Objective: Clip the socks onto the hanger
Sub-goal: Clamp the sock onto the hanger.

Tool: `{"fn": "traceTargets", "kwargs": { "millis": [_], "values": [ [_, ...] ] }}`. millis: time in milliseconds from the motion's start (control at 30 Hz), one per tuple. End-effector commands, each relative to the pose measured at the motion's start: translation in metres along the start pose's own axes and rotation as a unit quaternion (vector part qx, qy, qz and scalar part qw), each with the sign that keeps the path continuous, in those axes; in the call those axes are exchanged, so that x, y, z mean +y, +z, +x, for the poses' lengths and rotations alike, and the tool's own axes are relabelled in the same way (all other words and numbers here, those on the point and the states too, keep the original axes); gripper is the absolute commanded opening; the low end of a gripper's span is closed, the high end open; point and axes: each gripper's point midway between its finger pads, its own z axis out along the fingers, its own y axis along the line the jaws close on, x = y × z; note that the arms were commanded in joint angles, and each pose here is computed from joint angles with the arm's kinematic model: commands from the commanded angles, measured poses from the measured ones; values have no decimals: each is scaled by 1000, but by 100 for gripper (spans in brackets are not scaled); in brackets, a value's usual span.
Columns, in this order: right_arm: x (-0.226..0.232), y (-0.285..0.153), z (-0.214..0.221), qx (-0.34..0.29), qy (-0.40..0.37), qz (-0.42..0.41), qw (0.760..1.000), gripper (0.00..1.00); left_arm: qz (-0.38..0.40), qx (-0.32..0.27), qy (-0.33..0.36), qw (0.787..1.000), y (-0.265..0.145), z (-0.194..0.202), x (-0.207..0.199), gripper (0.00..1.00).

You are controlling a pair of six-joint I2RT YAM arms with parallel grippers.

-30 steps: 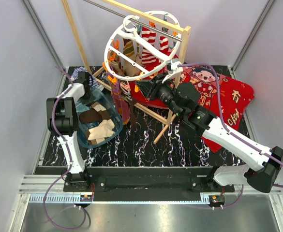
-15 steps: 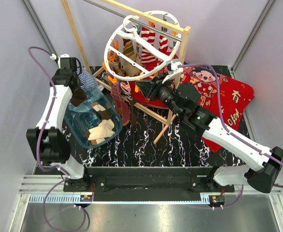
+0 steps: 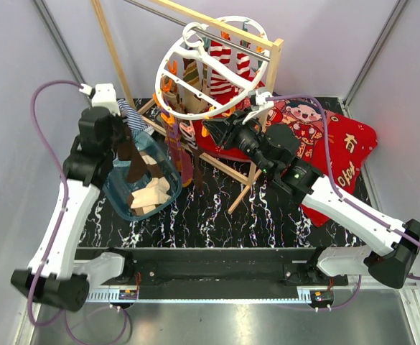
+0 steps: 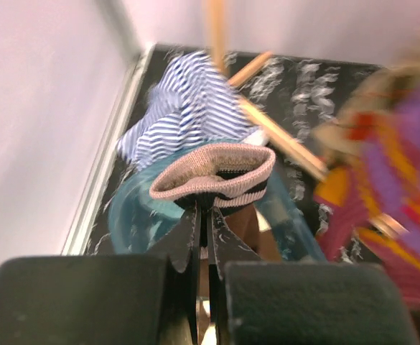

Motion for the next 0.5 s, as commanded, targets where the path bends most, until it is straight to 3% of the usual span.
{"fn": "traceTargets", "kwargs": {
  "millis": [0, 167, 300, 467],
  "values": [
    [-2, -6, -26, -39, -5, 8, 999, 0, 118, -93, 41, 988, -44, -26, -43, 0],
    [-2, -8, -28, -43, -9, 8, 999, 0, 241, -127, 42, 961, -89, -21, -83, 0],
    [-3, -8, -30, -44, -11, 10, 999, 0, 352, -132, 43, 926, -125, -13, -125, 0],
    [-3, -9, -31, -45, -11, 9, 999, 0, 411, -130, 62, 900, -142, -3, -163, 0]
  ]
}}
